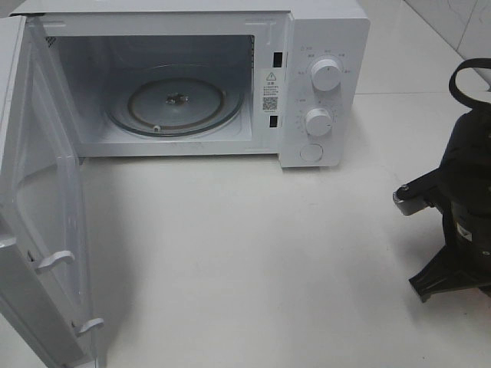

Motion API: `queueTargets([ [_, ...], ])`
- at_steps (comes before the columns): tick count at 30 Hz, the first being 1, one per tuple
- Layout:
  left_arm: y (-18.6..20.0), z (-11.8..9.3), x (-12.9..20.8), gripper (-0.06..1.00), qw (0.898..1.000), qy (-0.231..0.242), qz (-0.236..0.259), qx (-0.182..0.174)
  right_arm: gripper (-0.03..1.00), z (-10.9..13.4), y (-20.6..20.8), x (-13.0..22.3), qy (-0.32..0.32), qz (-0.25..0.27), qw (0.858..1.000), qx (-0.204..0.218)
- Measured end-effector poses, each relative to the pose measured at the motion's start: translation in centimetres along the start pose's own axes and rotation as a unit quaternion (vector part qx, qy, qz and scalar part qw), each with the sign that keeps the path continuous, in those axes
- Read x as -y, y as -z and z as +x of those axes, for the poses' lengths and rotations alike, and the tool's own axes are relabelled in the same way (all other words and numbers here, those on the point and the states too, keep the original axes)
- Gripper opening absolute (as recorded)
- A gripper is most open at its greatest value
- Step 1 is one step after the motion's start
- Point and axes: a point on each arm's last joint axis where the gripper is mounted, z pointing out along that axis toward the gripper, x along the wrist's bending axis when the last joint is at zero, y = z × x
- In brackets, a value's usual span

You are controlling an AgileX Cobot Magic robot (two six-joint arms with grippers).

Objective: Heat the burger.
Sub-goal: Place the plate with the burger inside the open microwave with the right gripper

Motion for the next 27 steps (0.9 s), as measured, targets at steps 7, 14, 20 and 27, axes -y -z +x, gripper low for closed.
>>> queueTargets([
  [7, 0.0, 0.0, 0.0, 0.97, 1.000, 0.000, 0.000, 0.000, 0.01, -0.3, 2.9, 0.8, -0.001, -0.050, 0.999, -0.001],
  [14, 0.0, 0.0, 0.0, 0.97, 1.000, 0.000, 0.000, 0.000, 0.01, -1.0, 4.8, 1.7, -0.009, -0.071, 0.997, 0.005],
  [20, 0.0, 0.0, 0.0, 0.97, 1.000, 0.000, 0.000, 0.000, 0.01, -0.6, 6.2, 2.7, -0.002, -0.083, 0.997, 0.000],
  [27, 0.0, 0.0, 0.0, 0.97, 1.000, 0.000, 0.000, 0.000, 0.01, 0.5, 7.4, 3.4, 0.032, -0.102, 0.994, 0.006],
])
